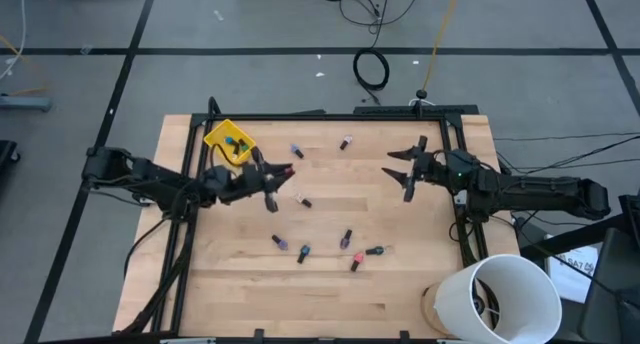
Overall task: Pick & Place Nail Polish
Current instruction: Put the red nail polish into the yellow bin
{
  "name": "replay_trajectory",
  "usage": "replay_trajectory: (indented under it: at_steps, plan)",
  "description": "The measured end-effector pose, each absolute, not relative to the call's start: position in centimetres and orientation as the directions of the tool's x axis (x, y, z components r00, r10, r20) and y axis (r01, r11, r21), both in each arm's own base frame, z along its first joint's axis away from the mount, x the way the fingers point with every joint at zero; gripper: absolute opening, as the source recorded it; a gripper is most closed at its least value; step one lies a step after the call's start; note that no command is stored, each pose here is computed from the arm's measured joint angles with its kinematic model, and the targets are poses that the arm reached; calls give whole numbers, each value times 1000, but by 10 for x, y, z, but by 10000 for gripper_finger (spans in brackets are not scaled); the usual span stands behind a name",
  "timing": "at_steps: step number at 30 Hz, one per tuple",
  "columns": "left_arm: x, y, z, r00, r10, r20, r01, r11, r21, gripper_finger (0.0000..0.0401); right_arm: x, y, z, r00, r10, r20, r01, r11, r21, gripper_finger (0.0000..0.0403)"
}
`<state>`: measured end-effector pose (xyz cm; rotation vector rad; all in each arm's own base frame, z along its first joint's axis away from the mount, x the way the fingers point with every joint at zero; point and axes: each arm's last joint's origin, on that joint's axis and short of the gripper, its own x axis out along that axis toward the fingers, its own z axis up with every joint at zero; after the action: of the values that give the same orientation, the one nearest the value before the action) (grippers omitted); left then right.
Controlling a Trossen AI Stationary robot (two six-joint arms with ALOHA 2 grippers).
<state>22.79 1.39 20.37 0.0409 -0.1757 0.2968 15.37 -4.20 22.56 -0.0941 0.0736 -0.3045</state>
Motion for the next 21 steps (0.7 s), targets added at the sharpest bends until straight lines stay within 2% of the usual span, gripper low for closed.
replay_trajectory:
  at_steps: [5, 9, 12, 16, 19, 21]
  plan:
    - [229, 19, 203, 960, 223, 172, -203, 971, -123, 53, 154, -43, 225, 950, -308, -59, 302, 949, -93, 207]
    - [229, 19, 204, 982, 44, 182, -11, 984, -180, 53, 154, -43, 225, 950, -308, -60, 302, 949, -93, 207]
    - [230, 19, 207, 978, -77, 192, 131, 949, -286, 53, 154, -43, 225, 950, -308, -60, 302, 949, -94, 207]
    - [232, 16, 217, 921, -317, 228, 383, 843, -377, 53, 154, -43, 225, 950, -308, -60, 301, 949, -94, 208]
    - [233, -2, 229, 768, -592, 245, 641, 696, -325, 53, 154, -43, 225, 950, -308, -60, 301, 949, -94, 208]
    - [233, -16, 234, 657, -718, 230, 752, 605, -261, 53, 154, -43, 225, 950, -308, -60, 301, 949, -94, 208]
